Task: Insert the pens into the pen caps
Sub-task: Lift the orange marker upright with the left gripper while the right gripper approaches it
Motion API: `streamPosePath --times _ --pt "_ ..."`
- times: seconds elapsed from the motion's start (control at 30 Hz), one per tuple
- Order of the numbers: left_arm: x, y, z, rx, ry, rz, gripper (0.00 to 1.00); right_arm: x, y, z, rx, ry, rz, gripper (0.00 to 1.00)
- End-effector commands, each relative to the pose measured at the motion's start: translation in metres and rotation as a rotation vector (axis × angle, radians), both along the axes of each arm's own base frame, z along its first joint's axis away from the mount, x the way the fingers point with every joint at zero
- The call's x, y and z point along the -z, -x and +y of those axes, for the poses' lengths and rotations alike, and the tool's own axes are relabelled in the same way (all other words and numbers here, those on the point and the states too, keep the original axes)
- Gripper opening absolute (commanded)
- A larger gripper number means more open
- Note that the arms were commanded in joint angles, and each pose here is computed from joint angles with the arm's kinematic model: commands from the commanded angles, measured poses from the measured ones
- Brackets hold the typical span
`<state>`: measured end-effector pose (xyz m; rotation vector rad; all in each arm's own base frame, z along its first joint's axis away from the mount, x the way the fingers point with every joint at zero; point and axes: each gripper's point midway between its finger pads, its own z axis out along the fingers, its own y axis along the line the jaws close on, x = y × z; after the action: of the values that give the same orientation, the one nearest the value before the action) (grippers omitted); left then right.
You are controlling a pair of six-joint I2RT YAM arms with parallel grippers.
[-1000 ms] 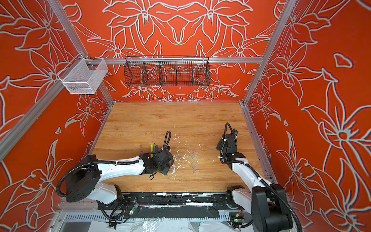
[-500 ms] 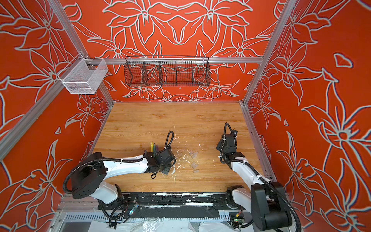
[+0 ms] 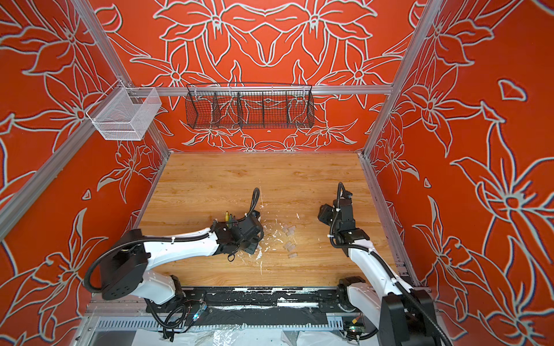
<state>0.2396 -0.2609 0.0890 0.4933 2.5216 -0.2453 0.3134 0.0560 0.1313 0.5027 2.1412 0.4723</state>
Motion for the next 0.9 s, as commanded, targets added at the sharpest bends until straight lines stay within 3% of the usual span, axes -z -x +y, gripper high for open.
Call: streamPosePath --times 0.0,0.13,0.27,0.47,0.67,0.87 --pt "-0.077 -0.014 -0.023 0.092 0.173 -0.185 0.0 -0.032 0.008 0.048 -0.154 -0.173 -0.063 0.52" --pt "-0.131 -0.016 -0.029 0.183 0.271 -0.353 0.0 -0.062 0.02 0.088 -0.302 -0.268 -0.186 0.55" --pt "-0.16 -0.022 -0.011 0.174 0.317 -0.464 0.0 -0.096 0.035 0.119 -0.441 -0.406 -0.343 0.6" --pt "-0.139 0.008 -0.012 0.321 0.404 -0.476 0.0 -0.122 0.056 0.154 -0.585 -0.47 -0.415 0.6" --pt "-0.138 0.022 -0.007 0.369 0.438 -0.494 0.0 -0.122 0.066 0.182 -0.643 -0.459 -0.421 0.59" --pt "-0.14 0.028 -0.013 0.412 0.452 -0.472 0.0 -0.12 0.069 0.215 -0.709 -0.469 -0.398 0.52"
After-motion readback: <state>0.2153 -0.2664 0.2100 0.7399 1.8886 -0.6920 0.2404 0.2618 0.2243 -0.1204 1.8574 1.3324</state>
